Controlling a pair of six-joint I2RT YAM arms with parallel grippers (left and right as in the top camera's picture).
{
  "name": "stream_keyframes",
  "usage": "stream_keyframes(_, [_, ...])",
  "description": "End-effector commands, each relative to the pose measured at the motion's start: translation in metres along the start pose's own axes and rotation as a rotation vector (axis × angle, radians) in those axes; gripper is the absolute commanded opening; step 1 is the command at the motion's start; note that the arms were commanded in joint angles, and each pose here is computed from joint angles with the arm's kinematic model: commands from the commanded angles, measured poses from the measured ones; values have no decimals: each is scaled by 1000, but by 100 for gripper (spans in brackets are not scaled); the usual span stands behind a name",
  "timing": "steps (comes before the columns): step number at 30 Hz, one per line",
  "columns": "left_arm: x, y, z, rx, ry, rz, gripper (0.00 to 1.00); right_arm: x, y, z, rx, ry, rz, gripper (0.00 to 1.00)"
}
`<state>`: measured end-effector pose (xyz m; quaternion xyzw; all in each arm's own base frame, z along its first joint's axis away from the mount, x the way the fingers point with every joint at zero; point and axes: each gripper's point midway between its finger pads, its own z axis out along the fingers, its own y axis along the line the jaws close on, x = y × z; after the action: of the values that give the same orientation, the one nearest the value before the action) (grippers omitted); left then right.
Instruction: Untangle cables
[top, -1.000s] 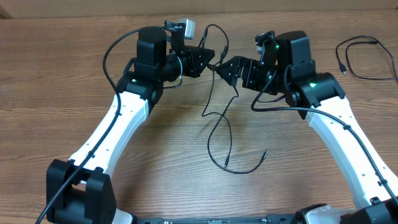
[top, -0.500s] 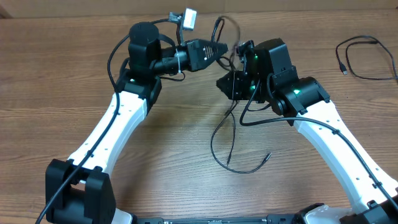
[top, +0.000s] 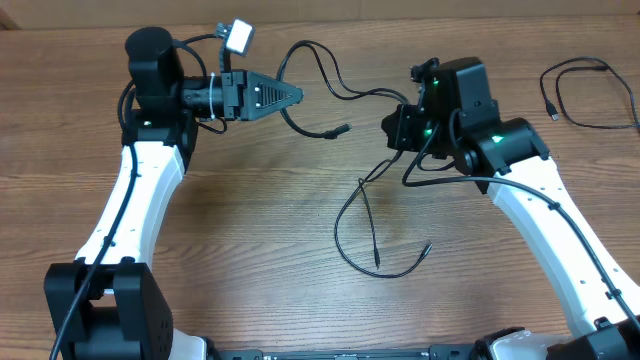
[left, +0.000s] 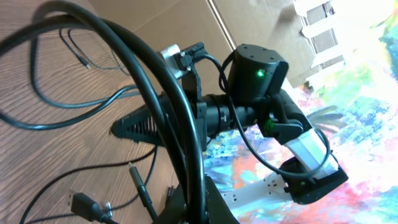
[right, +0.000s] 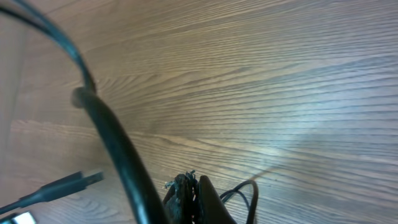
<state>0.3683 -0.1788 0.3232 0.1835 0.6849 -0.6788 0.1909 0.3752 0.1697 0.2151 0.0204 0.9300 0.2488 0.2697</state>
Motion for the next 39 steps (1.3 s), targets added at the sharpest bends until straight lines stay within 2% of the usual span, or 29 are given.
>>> stream_keyframes(1, [2, -12, -2, 26, 28, 46, 4, -8, -8, -5, 18, -25, 13, 4])
stream_keyframes(9, [2, -10, -2, 25, 22, 205, 4, -12, -18, -7, 45, -39, 28, 4])
stream_keyframes(13, [-12, 27, -5, -141, -103, 87, 4, -11, -19, -7, 48, -33, 34, 4])
stream_keyframes(16, [-8, 112, -34, -577, -288, -209, 4, -10, -19, -7, 49, -29, 38, 4])
stream_keyframes(18, [8, 145, -56, -797, -330, -317, 4, -10, -19, -7, 50, -28, 39, 4])
stream_keyframes(19, [25, 164, -74, -962, -332, -375, 4, -10, -19, -7, 50, -29, 38, 4])
stream_keyframes(24, [70, 186, -108, -1316, -151, -304, 4, -13, -18, -7, 43, -42, 34, 4])
stream_keyframes(25, [79, 189, -125, -1430, -136, -317, 4, -14, -17, -7, 42, -45, 34, 4])
stream_keyframes(30, [104, 186, -167, -1681, -72, -360, 4, -14, -17, -7, 43, -44, 34, 4])
stream_keyframes(31, [106, 185, -170, -1702, -67, -362, 7, -13, -18, -7, 43, -44, 34, 4])
stream_keyframes(32, [108, 184, -172, -1713, -61, -365, 16, -13, -18, -7, 43, -44, 34, 4])
stream_keyframes(33, [108, 184, -172, -1713, -59, -367, 44, -14, -17, -7, 43, -44, 34, 4])
stream_keyframes(34, [109, 184, -172, -1713, -55, -369, 78, -14, -17, -7, 43, -44, 34, 4])
stream_keyframes(35, [109, 184, -172, -1712, -54, -370, 98, -14, -17, -7, 43, -44, 34, 4])
stream_keyframes(39, [109, 184, -171, -1710, -53, -370, 100, -14, -17, -7, 43, -44, 34, 4])
